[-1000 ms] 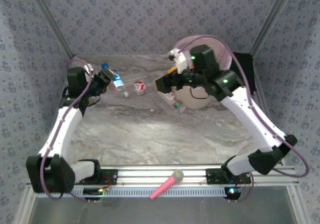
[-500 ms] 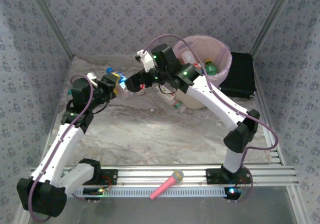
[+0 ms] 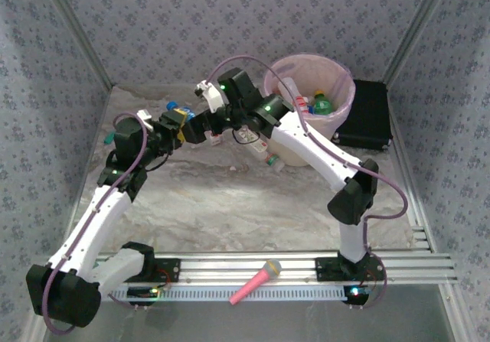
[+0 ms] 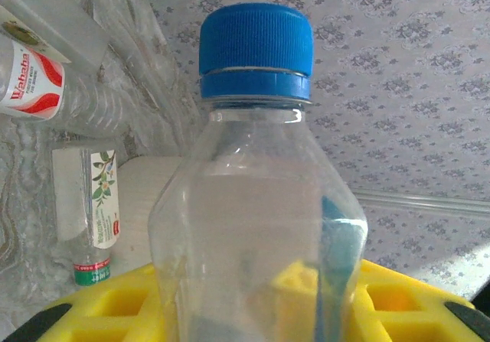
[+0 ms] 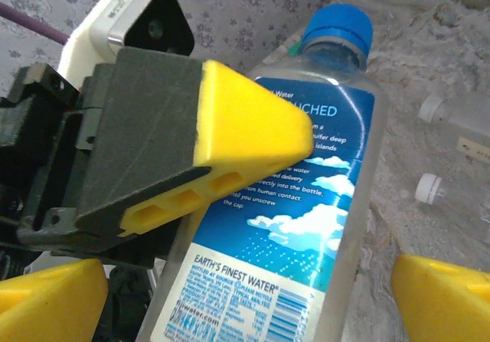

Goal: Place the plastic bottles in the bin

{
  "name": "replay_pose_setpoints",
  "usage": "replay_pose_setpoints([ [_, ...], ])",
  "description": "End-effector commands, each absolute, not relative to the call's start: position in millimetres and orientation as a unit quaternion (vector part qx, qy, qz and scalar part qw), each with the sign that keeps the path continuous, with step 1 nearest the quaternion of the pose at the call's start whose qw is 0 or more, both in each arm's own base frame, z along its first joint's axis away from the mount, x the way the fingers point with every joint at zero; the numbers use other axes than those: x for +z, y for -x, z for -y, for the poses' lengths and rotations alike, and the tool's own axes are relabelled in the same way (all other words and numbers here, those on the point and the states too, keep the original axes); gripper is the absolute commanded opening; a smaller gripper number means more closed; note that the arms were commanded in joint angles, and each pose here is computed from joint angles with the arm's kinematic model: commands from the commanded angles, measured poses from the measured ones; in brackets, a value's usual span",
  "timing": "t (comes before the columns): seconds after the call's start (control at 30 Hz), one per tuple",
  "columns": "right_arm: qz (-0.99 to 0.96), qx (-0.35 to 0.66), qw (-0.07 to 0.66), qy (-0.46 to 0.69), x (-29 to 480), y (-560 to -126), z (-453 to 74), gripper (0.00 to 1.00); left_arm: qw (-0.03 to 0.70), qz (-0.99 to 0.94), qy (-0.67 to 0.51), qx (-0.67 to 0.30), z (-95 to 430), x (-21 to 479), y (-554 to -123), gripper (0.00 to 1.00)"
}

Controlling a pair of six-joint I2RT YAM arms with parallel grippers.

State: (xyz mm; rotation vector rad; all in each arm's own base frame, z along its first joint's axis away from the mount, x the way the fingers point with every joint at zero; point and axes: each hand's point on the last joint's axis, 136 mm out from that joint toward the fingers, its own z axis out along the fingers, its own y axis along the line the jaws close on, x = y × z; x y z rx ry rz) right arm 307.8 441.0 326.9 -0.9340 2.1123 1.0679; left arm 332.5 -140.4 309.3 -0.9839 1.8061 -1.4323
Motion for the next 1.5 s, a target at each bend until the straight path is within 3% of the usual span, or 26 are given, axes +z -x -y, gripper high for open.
replay_pose_setpoints([
  [0.0, -0.795, 0.410, 0.282, 0.346, 326.3, -312.0, -443.7, 0.93, 0.340, -0.660, 0.352, -0.570, 142.2, 347.4, -334.9, 0.36],
  [0.43, -0.793, 0.409, 0.296, 0.340, 336.0, -324.7, -435.1, 0.59, 0.334, -0.655, 0.345, -0.584, 148.3, 352.5, -337.3, 0.38],
  [0.53, -0.790, 0.409, 0.301, 0.344, 342.4, -324.8, -431.5, 0.54, 0.338, -0.654, 0.344, -0.583, 146.9, 352.5, -337.5, 0.55],
  [0.63, -0.788, 0.400, 0.316, 0.346, 353.9, -328.2, -422.8, 0.53, 0.344, -0.652, 0.342, -0.583, 145.5, 355.1, -337.1, 0.78],
  [0.7, -0.788, 0.387, 0.330, 0.347, 364.1, -331.7, -411.9, 0.52, 0.353, -0.653, 0.334, -0.580, 144.0, 360.5, -335.9, 0.88],
  [0.77, -0.793, 0.370, 0.344, 0.341, 372.6, -338.3, -395.0, 0.51, 0.360, -0.660, 0.327, -0.573, 143.0, 363.0, -334.5, 0.91],
  [1.13, -0.838, 0.240, 0.440, 0.216, 421.3, -373.9, -225.9, 0.48, 0.369, -0.745, 0.285, -0.477, 137.9, 329.5, -330.2, 0.88],
  [1.3, -0.871, 0.179, 0.433, 0.150, 405.3, -383.3, -150.3, 0.45, 0.352, -0.792, 0.266, -0.423, 136.7, 296.3, -326.6, 0.84],
  [1.47, -0.893, 0.154, 0.407, 0.113, 378.4, -390.9, -111.7, 0.44, 0.340, -0.825, 0.254, -0.374, 135.3, 269.4, -323.0, 0.82],
])
